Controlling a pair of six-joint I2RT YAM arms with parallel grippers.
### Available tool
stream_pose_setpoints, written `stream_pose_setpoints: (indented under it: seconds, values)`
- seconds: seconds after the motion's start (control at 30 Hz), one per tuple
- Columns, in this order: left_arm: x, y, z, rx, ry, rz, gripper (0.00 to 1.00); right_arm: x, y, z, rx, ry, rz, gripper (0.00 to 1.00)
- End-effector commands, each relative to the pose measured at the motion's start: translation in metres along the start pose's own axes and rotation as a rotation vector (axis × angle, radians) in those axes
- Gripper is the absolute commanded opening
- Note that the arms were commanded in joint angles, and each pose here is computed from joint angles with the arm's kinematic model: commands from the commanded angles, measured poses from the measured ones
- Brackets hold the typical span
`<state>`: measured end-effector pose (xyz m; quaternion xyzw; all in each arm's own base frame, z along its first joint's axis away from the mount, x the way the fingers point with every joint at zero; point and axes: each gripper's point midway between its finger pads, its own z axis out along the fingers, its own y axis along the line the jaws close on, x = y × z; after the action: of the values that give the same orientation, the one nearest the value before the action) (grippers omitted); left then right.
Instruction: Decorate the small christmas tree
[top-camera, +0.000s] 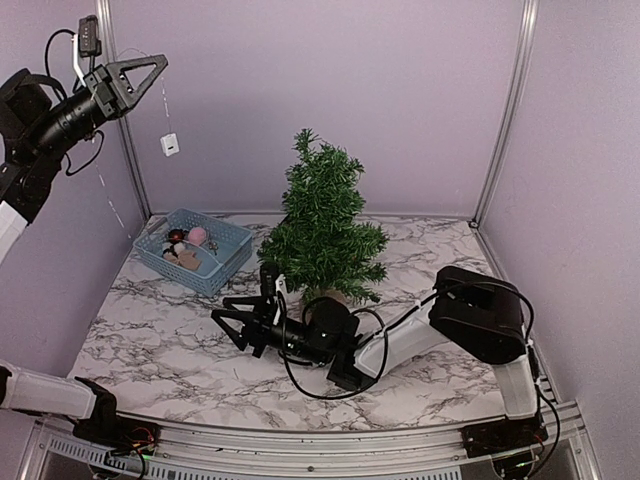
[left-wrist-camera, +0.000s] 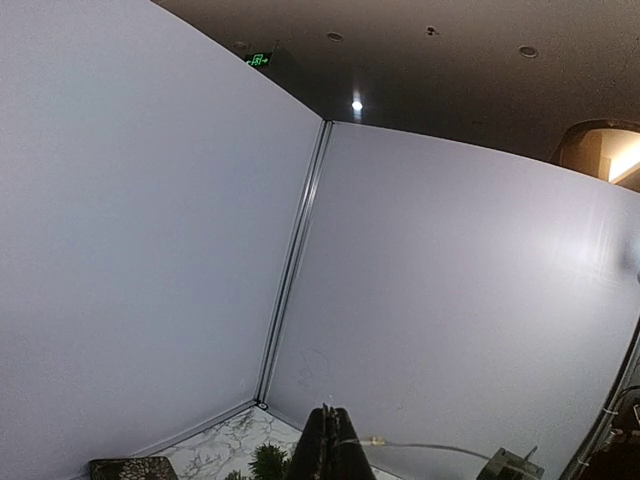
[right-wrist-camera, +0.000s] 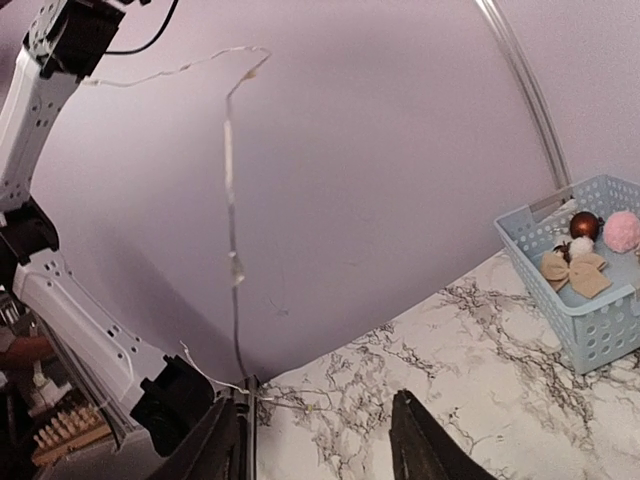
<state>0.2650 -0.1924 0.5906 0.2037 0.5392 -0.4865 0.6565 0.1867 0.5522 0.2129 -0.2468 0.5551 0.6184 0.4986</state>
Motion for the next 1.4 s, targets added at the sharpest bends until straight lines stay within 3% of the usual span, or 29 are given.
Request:
stream_pose_setpoints:
  seconds: [0.0, 0.6, 0.77, 0.83, 1.03, 1.37]
  values:
    - [-0.009, -0.009, -0.005, 0.013, -0.036, 0.030, 0.00, -0.013, 0.018, 0.010, -0.065, -0.059, -0.001, 0.42]
    - [-0.008, -0.008, -0.004, 0.005, -0.041, 0.024, 0.00, 0.001, 0.001, 0.021, -0.033, -0.078, 0.047, 0.34]
    - [-0.006, -0.007, -0.005, 0.001, -0.039, 0.026, 0.00, -0.006, 0.003, 0.020, -0.035, -0.095, 0.042, 0.06]
    - [-0.004, -0.006, -0.006, -0.006, -0.037, 0.029, 0.00, -0.012, 0.005, 0.013, -0.027, -0.106, 0.030, 0.00]
    - [0.009, 0.006, -0.010, -0.062, -0.022, 0.036, 0.00, -0.052, 0.022, -0.014, 0.005, -0.129, -0.025, 0.00]
    - [0.047, 0.057, -0.022, -0.282, 0.038, 0.034, 0.00, -0.105, 0.043, -0.059, 0.138, -0.018, -0.115, 0.00]
